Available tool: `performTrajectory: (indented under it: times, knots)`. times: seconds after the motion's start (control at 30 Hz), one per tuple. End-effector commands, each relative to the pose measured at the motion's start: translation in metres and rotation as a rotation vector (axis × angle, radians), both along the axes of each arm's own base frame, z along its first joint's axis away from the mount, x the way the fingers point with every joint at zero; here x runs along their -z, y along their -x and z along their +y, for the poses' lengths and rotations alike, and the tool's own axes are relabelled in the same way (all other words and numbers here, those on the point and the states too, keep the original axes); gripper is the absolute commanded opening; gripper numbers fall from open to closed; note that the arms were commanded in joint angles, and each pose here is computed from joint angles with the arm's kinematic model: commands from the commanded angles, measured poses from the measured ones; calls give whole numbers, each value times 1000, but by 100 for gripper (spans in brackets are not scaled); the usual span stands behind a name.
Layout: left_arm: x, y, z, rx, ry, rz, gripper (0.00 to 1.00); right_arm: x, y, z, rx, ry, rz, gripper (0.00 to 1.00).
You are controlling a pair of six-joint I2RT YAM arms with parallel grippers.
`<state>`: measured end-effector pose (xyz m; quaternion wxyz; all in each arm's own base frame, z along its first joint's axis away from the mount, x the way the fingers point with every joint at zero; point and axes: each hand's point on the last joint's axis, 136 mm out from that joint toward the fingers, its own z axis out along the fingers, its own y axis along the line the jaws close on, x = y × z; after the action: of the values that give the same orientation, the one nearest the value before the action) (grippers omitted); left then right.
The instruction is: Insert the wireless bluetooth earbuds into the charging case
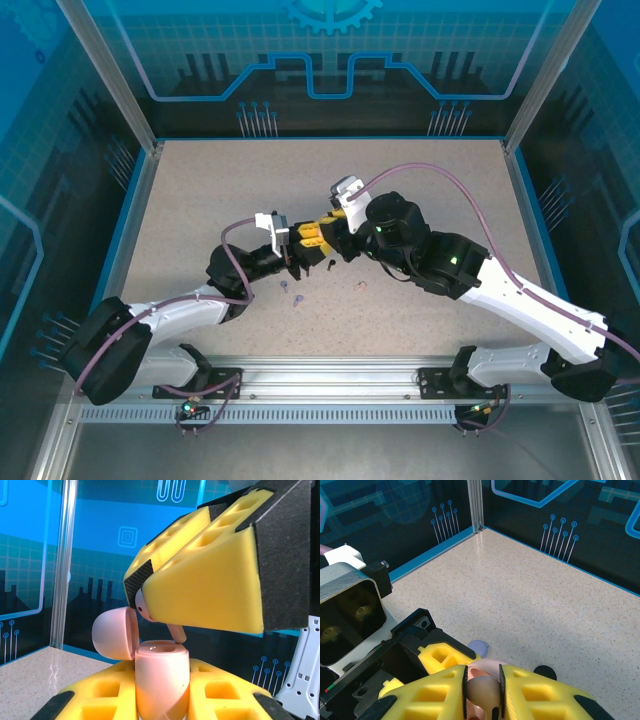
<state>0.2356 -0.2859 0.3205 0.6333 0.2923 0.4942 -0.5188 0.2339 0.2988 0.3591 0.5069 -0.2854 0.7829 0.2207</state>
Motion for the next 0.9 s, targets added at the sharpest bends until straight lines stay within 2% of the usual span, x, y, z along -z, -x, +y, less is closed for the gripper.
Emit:
performTrajectory:
  times: [0.0,0.4,0.87]
  knots:
    - [-20,0,1,-14,52,-43,3,-8,3,5,-12,-26,-13,23]
    - [-20,-1,-10,-67,100,23,3,-34,-5,5,13,-103,-91,22]
    - [-21,-4,-6,-120,151,39,2,-19,-7,-4,45,-77,-67,22]
